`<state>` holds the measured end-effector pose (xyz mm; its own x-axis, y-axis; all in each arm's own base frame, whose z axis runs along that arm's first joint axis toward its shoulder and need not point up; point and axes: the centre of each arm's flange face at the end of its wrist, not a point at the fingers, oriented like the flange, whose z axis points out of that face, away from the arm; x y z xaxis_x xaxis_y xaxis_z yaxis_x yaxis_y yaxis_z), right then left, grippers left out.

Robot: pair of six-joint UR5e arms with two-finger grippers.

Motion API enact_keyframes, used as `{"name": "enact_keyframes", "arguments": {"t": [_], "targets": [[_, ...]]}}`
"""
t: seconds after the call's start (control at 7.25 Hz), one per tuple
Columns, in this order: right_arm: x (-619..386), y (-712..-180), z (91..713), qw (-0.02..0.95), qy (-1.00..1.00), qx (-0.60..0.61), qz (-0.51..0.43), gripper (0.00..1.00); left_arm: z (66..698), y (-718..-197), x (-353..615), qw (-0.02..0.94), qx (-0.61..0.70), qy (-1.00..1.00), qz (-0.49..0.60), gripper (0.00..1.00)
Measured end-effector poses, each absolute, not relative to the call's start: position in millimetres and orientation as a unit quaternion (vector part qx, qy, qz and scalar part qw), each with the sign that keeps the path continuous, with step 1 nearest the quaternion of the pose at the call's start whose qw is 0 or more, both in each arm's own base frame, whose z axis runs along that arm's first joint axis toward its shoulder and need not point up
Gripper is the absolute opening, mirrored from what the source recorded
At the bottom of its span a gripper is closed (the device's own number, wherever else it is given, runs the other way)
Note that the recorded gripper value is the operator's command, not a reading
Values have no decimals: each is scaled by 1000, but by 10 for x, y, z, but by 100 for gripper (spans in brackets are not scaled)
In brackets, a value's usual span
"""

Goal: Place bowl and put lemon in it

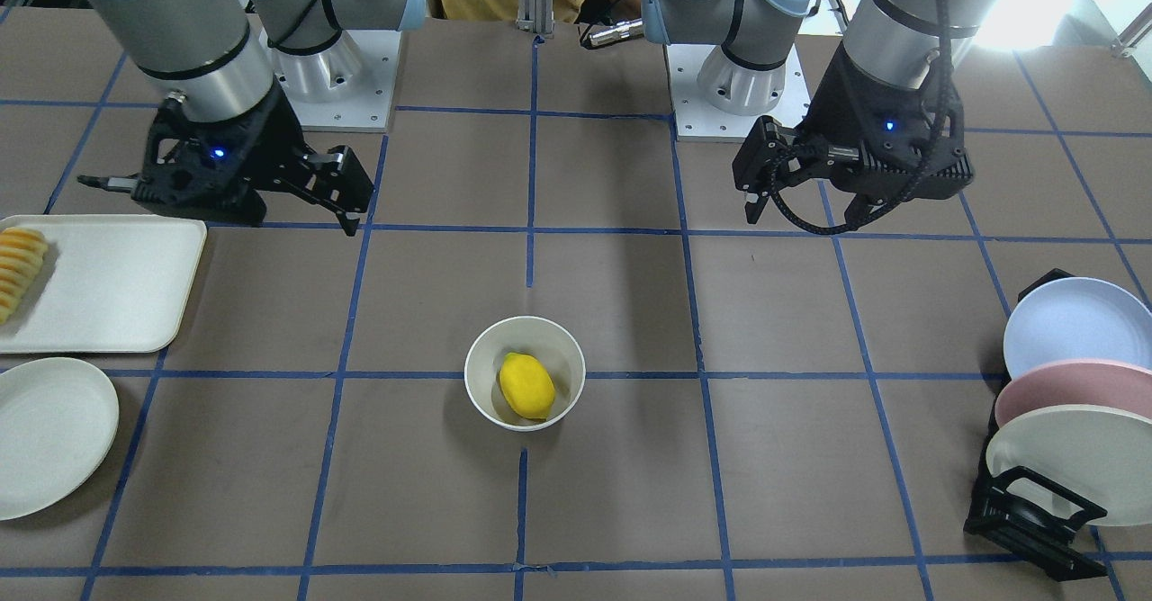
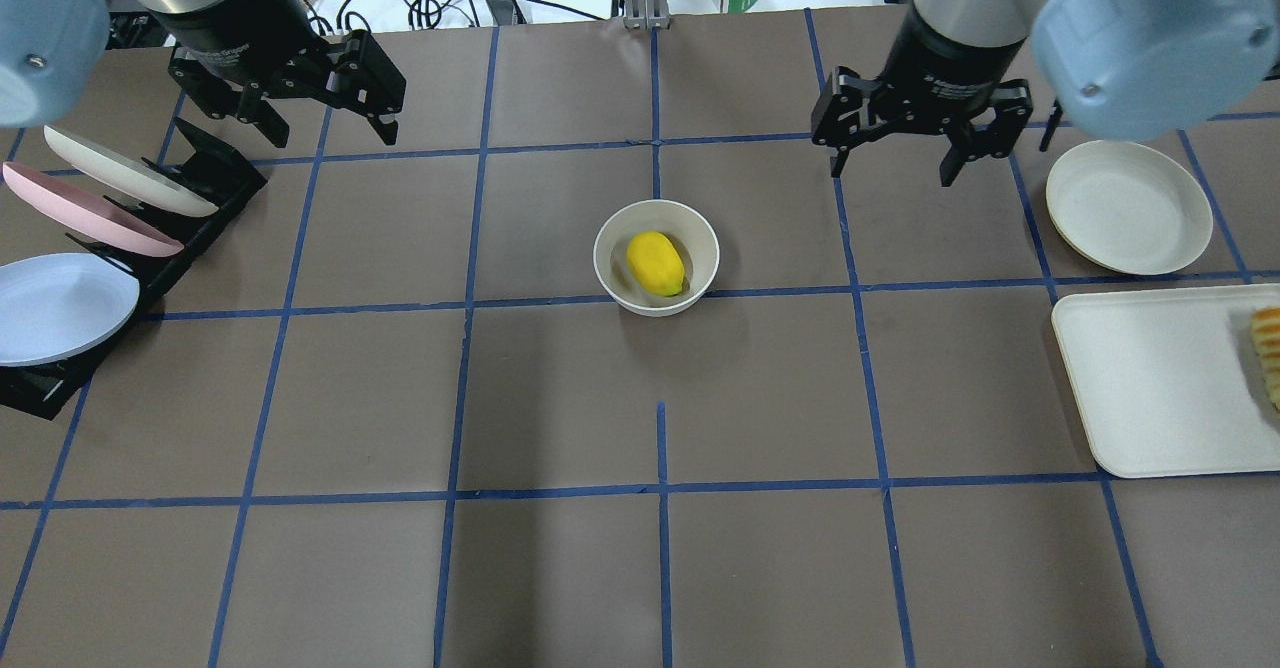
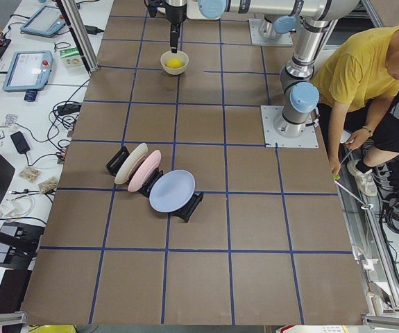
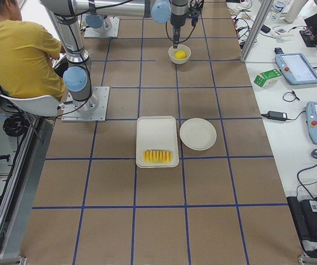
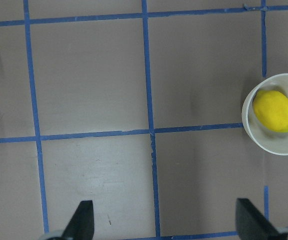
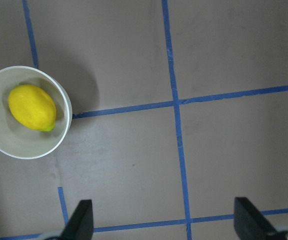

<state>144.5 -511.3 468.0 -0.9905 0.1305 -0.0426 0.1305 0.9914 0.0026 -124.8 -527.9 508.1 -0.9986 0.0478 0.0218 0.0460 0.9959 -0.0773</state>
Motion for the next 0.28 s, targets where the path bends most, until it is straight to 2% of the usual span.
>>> {"name": "enact_keyframes", "arguments": {"t": [0.28], "targets": [[1301,-5004,4786,23,997,72,10,100,5079,-5273,-1254,12,-24,-999,38,100]]}}
